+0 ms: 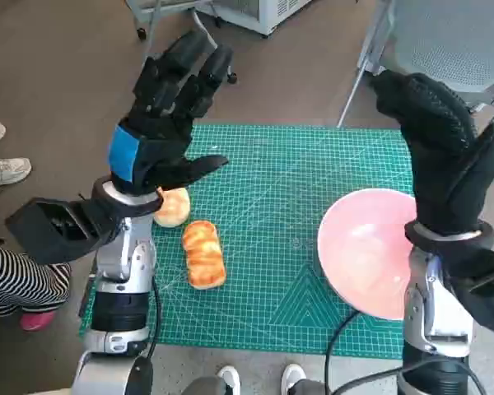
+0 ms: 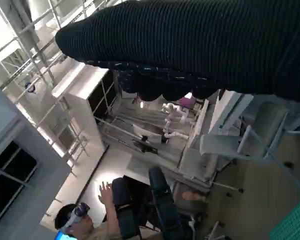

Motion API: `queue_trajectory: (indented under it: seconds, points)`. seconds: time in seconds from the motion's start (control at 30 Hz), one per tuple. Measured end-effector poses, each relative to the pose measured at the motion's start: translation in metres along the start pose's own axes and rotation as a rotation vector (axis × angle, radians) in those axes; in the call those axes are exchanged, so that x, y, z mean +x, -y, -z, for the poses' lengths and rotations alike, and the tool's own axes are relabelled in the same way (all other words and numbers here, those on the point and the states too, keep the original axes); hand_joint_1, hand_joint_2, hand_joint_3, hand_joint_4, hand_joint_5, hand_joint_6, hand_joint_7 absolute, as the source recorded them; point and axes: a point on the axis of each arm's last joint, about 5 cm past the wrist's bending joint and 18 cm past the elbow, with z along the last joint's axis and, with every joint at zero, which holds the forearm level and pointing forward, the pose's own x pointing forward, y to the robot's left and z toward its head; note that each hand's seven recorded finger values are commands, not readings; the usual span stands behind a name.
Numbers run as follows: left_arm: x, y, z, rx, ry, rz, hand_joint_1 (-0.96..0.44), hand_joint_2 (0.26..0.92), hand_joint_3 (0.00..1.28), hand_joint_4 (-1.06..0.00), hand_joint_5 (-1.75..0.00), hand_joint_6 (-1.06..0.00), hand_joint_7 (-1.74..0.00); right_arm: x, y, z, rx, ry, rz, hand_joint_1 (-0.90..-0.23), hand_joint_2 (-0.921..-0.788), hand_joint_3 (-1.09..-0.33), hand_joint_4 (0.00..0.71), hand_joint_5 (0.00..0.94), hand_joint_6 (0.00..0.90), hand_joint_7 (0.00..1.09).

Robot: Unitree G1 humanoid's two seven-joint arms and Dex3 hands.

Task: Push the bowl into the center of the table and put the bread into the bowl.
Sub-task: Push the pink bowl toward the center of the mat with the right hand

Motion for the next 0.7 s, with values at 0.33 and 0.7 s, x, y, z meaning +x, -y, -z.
queue_trajectory:
  seconds: [0.33,0.7]
  points:
    - [-0.0003,0.0003,0.0002,-0.003,0.0,-0.001,-0.26,0.9,0.0,-0.21,0.0,0.0,-0.56,-0.0026,0.0012,0.0006,-0.003,-0.006,0.006,-0.707,-0.921,-0.657,0.187,0.0,0.039,0.58]
    - [-0.0008,0.0011,0.0008,-0.007,-0.002,-0.002,-0.26,0.901,0.0,-0.21,0.0,0.0,-0.57,-0.0033,0.0014,-0.0002,-0.005,-0.003,0.006,-0.699,-0.921,-0.658,0.185,0.0,0.042,0.59]
